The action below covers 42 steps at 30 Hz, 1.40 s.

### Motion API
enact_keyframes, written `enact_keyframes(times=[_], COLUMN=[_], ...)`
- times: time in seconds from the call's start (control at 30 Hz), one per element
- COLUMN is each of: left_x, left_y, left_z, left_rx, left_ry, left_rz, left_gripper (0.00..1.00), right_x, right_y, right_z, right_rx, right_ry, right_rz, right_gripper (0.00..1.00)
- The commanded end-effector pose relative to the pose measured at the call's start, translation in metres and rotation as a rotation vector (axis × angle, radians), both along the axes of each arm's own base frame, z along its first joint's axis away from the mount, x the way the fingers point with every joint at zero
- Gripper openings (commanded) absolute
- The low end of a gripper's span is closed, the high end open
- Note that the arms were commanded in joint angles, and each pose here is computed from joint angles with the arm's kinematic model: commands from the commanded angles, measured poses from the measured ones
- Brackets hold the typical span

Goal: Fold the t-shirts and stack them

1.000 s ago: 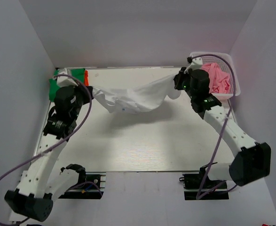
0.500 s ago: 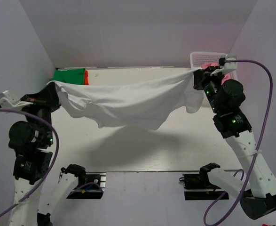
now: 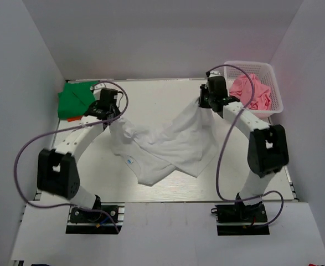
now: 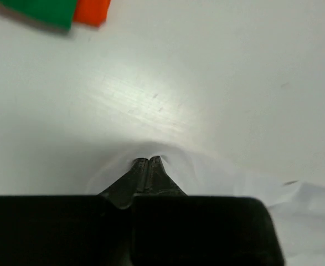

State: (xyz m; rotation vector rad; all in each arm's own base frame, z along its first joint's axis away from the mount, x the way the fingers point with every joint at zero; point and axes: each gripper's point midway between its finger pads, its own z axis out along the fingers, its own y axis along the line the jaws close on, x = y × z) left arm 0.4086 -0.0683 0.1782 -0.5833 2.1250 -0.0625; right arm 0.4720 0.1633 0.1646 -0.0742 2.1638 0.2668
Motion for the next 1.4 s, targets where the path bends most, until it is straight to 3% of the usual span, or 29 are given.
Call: enact_keyframes(times=[0.0,0.03,0.07,0.13,0.17,0.23,0.27,0.3,0.37,0.4,0.5,0.8,0.9,1.03,1.23,1.37], left_x=[-0.003,-0.007,-0.006,-0.009,-0.01,-0.01,-0.013,-0.015,-0.021,-0.023,-0.033,-0.039,-0.039,-0.037,-0.031,-0.029], left_y=[0.0,0.003,0.003,0.003,0.004,0.007,0.008,0.009,0.012,0.013,0.015,0.019,0.021,0.017,0.012,0.015], left_z=[-0.023,-0.034,-0.041,-0.045,-0.05,-0.042,-0.046,-0.045,-0.044,-0.04,-0.044,-0.074,-0.086,-0.104,-0.12,-0.126], left_rx=[-0.017,-0.003,0.003,0.006,0.007,-0.001,0.002,0.001,0.005,0.003,0.001,0.005,0.007,0.005,-0.014,-0.012], left_ry=[0.103,0.143,0.165,0.176,0.179,0.154,0.164,0.16,0.164,0.158,0.173,0.222,0.237,0.275,0.319,0.332], left_rz=[0.022,0.038,0.039,0.039,0.039,0.047,0.048,0.048,0.062,0.062,0.069,0.087,0.084,0.064,0.038,0.048], left_gripper=[0.0,0.0,0.01,0.13,0.41,0.96,1.0,1.0,1.0,1.0,1.0,1.0,0.94,0.73,0.43,0.05], right_x=[0.011,0.01,0.006,-0.001,-0.014,-0.021,-0.037,-0.041,-0.06,-0.064,-0.088,-0.139,-0.149,-0.16,-0.169,-0.175], right_y=[0.016,0.018,0.024,0.027,0.025,0.022,0.017,0.015,0.008,0.006,-0.002,0.009,0.013,0.022,0.012,0.005], right_z=[0.011,-0.016,-0.021,-0.027,-0.045,-0.031,-0.053,-0.033,-0.051,-0.037,-0.05,-0.079,-0.087,-0.093,-0.106,-0.112], right_rx=[0.063,0.049,0.069,0.074,0.067,0.09,0.078,0.094,0.093,0.102,0.12,0.211,0.221,0.256,0.22,0.194], right_ry=[0.04,0.113,0.138,0.153,0.201,0.169,0.218,0.171,0.212,0.183,0.227,0.326,0.349,0.386,0.427,0.447], right_rz=[0.06,0.066,0.096,0.106,0.108,0.093,0.086,0.083,0.075,0.073,0.036,0.136,0.172,0.237,0.193,0.174], right_gripper=[0.56,0.79,0.9,0.9,0.9,0.9,0.9,0.9,0.9,0.9,0.9,0.9,0.9,0.9,0.9,0.9])
